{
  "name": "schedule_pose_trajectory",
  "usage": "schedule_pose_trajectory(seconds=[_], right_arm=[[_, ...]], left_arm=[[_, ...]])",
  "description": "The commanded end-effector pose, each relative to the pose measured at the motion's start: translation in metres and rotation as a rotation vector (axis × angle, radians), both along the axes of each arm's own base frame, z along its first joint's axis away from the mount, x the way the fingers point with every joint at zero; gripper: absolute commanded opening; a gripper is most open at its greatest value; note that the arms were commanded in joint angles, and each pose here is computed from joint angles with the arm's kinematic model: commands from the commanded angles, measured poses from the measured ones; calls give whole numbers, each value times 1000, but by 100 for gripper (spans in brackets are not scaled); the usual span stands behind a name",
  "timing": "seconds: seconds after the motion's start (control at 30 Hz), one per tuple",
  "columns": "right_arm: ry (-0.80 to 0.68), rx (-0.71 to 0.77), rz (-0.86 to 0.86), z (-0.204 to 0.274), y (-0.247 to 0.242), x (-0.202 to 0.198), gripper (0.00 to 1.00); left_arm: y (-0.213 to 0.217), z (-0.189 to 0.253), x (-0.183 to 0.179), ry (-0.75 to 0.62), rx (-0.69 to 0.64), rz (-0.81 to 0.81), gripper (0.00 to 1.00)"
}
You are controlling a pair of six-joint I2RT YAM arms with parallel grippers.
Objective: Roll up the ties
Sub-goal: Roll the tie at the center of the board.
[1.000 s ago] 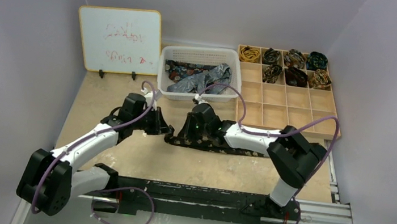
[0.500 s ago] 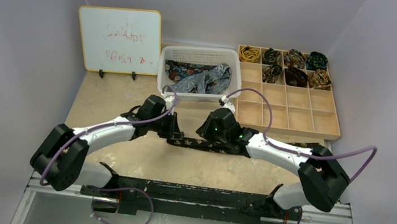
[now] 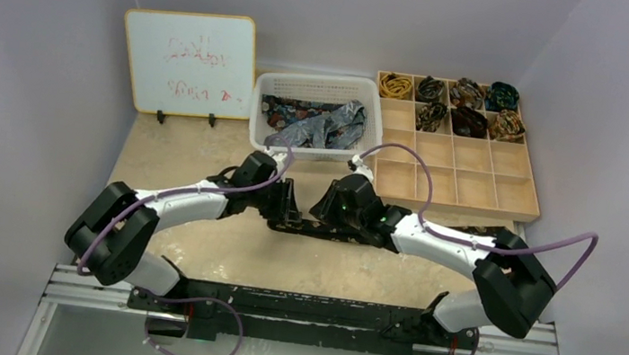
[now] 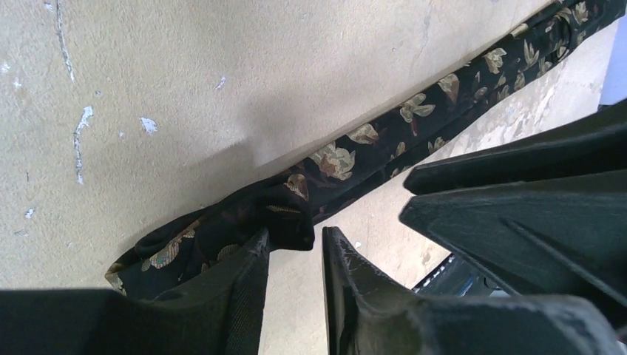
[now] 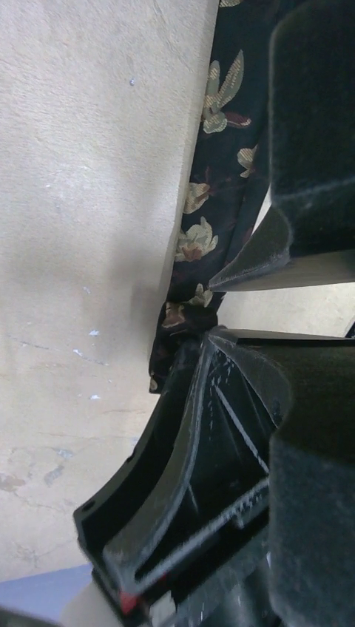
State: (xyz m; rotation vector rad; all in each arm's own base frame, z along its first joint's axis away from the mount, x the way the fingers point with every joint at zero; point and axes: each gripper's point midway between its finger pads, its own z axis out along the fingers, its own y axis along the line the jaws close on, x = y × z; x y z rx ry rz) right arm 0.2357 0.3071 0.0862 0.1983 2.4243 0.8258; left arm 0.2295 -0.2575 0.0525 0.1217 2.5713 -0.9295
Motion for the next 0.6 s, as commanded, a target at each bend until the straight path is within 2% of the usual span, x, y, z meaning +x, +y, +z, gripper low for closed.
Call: schedule_pose_trajectory(seconds=[0.0, 0.13, 0.23, 0.37, 0.5, 0.57], right_arm=[[14, 71, 20, 4, 4, -3, 31], [29, 109, 26, 5, 3, 1, 35], [39, 141, 63, 8, 10, -1, 44], [52, 182, 122, 11, 23, -4, 61], [79, 168, 165, 3, 34, -3, 62], [91, 164, 176, -2, 39, -1, 60]], left_arm=[[-10, 42, 16, -107, -50, -11, 33], [-7, 63, 14, -149, -63, -14, 43], [8, 63, 11, -154, -12, 32, 47], [31, 63, 11, -173, 38, 129, 56], [59, 53, 16, -130, 79, 217, 61], [73, 48, 18, -89, 52, 249, 62]])
